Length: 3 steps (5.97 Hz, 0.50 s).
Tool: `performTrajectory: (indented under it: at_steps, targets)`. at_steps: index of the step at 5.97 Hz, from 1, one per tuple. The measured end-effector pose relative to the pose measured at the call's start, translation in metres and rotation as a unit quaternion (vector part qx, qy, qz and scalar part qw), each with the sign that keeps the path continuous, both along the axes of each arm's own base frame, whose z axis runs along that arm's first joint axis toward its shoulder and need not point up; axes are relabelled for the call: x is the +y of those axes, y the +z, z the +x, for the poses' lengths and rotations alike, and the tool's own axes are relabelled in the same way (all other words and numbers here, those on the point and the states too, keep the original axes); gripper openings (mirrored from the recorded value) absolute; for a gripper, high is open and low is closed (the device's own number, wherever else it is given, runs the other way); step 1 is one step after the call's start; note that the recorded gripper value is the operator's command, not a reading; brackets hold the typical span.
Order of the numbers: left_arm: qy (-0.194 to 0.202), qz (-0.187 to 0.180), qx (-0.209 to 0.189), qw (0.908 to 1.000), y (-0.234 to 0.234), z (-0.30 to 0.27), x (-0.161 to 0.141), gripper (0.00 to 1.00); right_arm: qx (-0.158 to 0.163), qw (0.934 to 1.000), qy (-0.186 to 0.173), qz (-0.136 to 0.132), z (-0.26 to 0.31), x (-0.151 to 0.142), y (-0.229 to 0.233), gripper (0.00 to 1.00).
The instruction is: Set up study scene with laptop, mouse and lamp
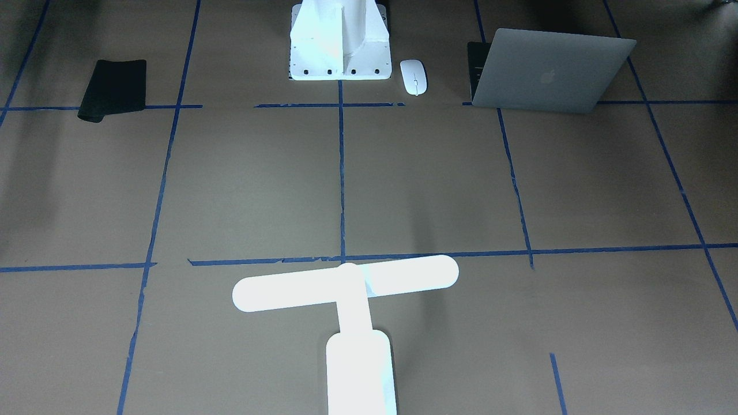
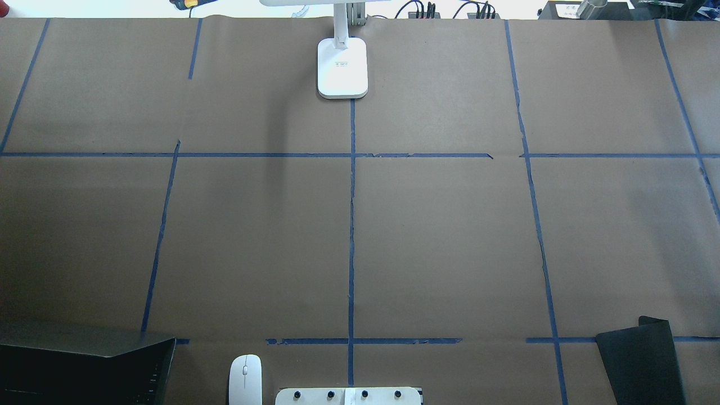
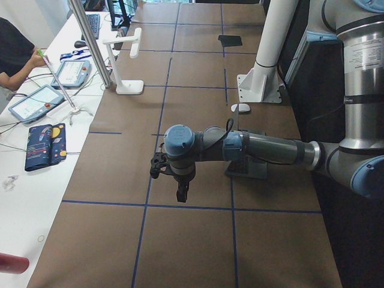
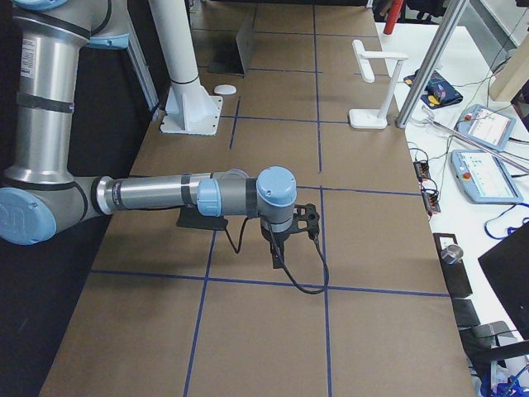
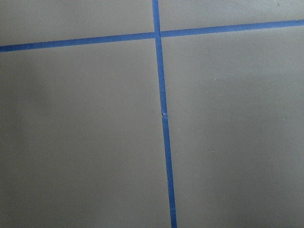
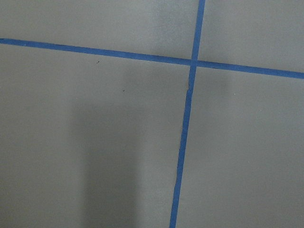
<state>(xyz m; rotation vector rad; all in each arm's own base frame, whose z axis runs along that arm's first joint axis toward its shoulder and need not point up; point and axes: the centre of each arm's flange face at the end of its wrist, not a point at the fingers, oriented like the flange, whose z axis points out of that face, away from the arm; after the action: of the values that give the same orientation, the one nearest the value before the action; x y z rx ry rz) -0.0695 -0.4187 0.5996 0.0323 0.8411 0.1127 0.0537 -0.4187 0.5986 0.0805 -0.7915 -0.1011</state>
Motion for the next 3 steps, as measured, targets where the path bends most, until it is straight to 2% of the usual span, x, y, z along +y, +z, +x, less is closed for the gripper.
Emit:
performTrajectory:
  at_steps: [3]
  targets:
    - [0.013, 0.017, 0.048, 0.9986, -0.028, 0.021, 0.000, 1.00, -0.001, 1.0000, 0.000, -0.002, 0.000, 0.000, 0.002, 1.00]
